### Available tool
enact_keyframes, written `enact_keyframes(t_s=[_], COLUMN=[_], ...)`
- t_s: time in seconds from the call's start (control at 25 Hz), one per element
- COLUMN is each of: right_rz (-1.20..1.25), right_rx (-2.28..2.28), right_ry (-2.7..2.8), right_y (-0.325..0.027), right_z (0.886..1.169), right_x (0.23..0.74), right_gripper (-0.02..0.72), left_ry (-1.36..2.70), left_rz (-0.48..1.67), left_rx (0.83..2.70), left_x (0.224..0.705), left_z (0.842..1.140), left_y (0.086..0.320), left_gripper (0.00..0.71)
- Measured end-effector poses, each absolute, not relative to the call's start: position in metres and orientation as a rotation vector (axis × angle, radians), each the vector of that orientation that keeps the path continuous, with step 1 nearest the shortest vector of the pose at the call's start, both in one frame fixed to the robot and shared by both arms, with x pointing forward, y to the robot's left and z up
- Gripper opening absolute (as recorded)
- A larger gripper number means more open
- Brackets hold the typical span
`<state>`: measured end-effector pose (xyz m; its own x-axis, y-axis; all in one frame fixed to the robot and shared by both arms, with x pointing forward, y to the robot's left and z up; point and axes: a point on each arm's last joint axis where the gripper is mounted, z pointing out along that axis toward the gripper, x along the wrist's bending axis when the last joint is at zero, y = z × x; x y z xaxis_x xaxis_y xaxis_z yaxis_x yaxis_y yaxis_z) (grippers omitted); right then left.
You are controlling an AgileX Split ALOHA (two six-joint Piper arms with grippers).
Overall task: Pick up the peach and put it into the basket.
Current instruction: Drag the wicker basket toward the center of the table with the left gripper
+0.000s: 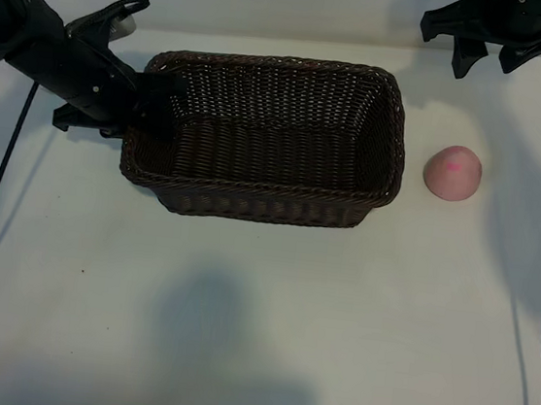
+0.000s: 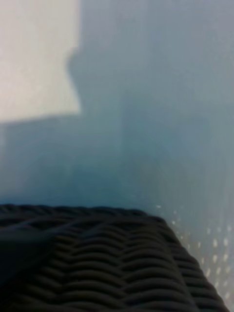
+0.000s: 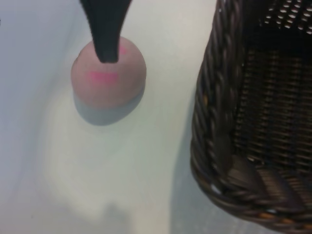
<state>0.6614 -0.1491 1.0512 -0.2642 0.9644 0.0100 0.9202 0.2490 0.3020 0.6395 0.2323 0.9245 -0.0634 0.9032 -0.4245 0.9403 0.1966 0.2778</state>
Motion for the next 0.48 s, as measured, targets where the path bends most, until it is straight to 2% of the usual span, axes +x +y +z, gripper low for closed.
enact_keyframes(t_s=[0.16,0.24,0.32,0.48], right_rz=[0.370,0.371,0.371,0.371], right_rx=[1.785,1.787,1.787,1.787], right_ry=[2.337,2.336,2.336,2.336], right_y=[-0.149,-0.149,-0.149,-0.149], right_z=[1.051,1.051,1.051,1.051], right_x=[0.661,0.661,0.661,0.661], right_gripper=[0.505,0.505,0.505,0.505], left_ry=[1.967,1.951,1.922,1.865], left_rz=[-0.102,-0.090,-0.064,-0.001], left_rx=[1.714,1.708,1.696,1.679], left_x=[0.639,0.639,0.639,0.633], left_z=[0.928,0.937,0.951,0.984], left_y=[0.232,0.232,0.231,0.233], left_gripper=[0.477,0.541,0.574,0.584])
